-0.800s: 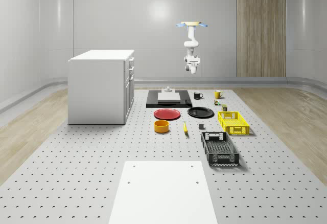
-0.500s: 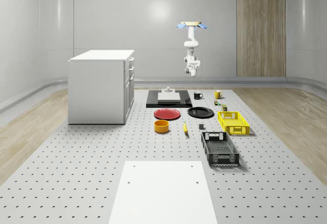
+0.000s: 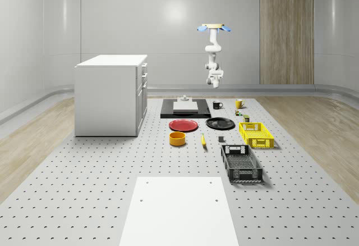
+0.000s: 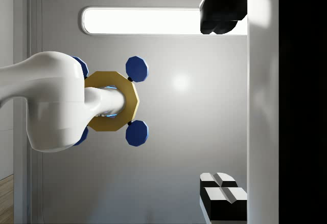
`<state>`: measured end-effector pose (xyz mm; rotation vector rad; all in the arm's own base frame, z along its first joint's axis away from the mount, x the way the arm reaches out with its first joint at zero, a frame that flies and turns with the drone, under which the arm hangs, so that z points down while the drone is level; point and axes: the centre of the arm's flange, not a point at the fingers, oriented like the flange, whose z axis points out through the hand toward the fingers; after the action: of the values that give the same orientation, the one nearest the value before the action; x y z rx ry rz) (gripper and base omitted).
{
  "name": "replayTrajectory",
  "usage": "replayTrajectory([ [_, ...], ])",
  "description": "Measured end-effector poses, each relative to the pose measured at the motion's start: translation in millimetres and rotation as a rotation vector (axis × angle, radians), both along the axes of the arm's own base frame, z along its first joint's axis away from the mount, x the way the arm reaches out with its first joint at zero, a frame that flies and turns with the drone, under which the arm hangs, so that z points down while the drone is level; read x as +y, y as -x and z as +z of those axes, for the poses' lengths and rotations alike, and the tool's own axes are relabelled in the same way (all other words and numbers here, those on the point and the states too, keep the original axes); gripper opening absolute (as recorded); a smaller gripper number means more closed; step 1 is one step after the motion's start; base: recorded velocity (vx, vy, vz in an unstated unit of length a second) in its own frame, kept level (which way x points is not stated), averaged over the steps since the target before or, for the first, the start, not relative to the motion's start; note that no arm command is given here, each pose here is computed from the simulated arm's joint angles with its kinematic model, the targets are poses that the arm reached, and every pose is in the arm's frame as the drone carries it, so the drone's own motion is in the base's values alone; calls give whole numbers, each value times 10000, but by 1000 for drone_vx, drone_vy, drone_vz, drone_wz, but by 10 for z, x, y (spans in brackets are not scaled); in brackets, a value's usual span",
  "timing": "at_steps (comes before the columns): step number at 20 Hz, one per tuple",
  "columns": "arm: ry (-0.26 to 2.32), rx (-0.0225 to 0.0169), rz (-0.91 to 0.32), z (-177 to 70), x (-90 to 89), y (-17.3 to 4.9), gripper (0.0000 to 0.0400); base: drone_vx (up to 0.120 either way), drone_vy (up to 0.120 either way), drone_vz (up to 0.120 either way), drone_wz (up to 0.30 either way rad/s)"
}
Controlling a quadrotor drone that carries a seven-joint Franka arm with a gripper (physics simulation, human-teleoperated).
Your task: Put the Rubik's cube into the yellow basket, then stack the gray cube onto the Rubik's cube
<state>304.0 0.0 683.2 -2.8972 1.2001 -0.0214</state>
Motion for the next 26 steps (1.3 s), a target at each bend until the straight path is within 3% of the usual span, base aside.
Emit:
replayTrajectory([
  [26,44,-199,-1,81,5,11,400,120,120,0,0],
])
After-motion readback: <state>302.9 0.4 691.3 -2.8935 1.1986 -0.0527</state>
